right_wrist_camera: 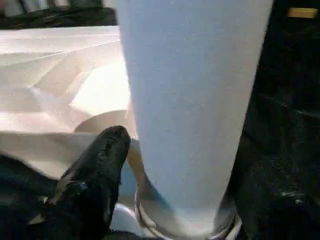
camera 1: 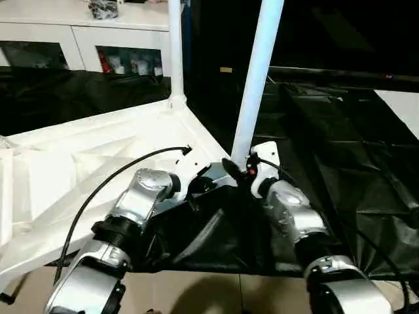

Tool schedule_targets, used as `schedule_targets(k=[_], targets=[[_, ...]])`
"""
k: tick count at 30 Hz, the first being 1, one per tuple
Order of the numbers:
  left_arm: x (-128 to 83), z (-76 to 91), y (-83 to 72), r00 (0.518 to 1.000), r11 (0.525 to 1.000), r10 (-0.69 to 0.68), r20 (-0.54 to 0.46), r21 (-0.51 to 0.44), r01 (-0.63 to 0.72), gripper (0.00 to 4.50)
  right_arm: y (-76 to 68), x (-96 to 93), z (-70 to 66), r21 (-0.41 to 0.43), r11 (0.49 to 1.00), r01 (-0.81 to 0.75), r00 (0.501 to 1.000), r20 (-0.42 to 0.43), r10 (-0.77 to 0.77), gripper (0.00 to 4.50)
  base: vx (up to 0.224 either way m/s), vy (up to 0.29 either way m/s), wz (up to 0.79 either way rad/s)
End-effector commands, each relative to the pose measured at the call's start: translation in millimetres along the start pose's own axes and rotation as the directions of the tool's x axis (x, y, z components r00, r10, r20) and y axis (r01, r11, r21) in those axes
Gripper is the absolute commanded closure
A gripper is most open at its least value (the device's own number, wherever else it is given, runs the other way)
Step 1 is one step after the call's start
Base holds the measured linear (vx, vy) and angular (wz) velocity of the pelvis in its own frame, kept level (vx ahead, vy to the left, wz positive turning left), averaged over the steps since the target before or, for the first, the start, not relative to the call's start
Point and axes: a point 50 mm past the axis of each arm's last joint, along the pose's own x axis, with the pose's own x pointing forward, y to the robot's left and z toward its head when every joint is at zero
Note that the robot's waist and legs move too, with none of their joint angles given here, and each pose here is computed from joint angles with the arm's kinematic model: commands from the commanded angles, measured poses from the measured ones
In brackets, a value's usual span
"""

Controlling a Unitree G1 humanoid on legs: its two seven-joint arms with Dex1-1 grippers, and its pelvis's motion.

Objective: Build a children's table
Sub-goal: Rotate leg to tighten

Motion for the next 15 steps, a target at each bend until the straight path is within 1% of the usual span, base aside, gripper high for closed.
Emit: schedule_targets(k=[1, 4, 5, 6, 8, 11, 12, 13, 14, 15], targets=[[4, 6.3, -13.9, 0.989, 0.991, -0.133, 0.069, 0.030, 0.131, 4.50, 8.4, 0.3, -5.5, -0.043, 0.989, -0.143, 0.988, -0.066, 0.140, 1.26, 0.000, 0.000, 0.00], [-4, 3.0, -13.1, 0.980, 0.981, -0.190, 0.062, 0.062, 0.186, 4.50, -0.8, -12.8, -5.3, -0.090, 0.962, -0.259, 0.962, -0.111, 0.249, 1.26, 0.000, 0.000, 0.00], [-4, 2.7, -13.0, 0.979, 0.979, -0.196, 0.060, 0.066, 0.192, 4.50, -1.7, -14.3, -5.2, -0.094, 0.958, -0.272, 0.958, -0.116, 0.261, 1.26, 0.000, 0.000, 0.00], [-9, 0.0, -12.0, 0.973, 0.972, -0.226, 0.044, 0.076, 0.222, 4.50, -6.4, -22.4, -4.1, -0.116, 0.931, -0.347, 0.933, -0.145, 0.330, 1.26, 0.000, 0.000, 0.00], [-13, -2.4, -11.4, 0.965, 0.963, -0.260, 0.029, 0.085, 0.257, 4.50, -10.2, -29.8, -2.2, -0.128, 0.900, -0.418, 0.903, -0.168, 0.396, 1.26, 0.027, -0.016, 0.06], [-21, -5.5, -13.0, 0.939, 0.934, -0.344, 0.013, 0.102, 0.341, 4.50, -11.7, -38.2, 3.7, -0.122, 0.838, -0.532, 0.841, -0.185, 0.508, 1.26, 0.065, -0.036, 0.09], [-21, -5.5, -13.0, 0.938, 0.934, -0.346, 0.013, 0.102, 0.343, 4.50, -11.6, -38.4, 3.8, -0.121, 0.836, -0.535, 0.840, -0.185, 0.510, 1.26, 0.073, -0.037, 0.06], [-23, -6.9, -11.6, 0.935, 0.929, -0.355, -0.001, 0.106, 0.353, 4.50, -11.6, -40.8, 6.0, -0.129, 0.809, -0.574, 0.814, -0.197, 0.546, 1.26, 0.073, -0.037, 0.06], [-25, -7.1, -10.5, 0.933, 0.927, -0.360, -0.004, 0.109, 0.359, 4.50, -12.2, -41.8, 6.9, -0.130, 0.797, -0.589, 0.803, -0.205, 0.560, 1.26, 0.078, -0.036, 0.03], [-25, -7.1, -10.5, 0.933, 0.927, -0.360, -0.004, 0.109, 0.359, 4.50, -12.2, -41.8, 6.9, -0.130, 0.797, -0.589, 0.803, -0.205, 0.560, 1.42, 0.061, -0.025, 0.00]])
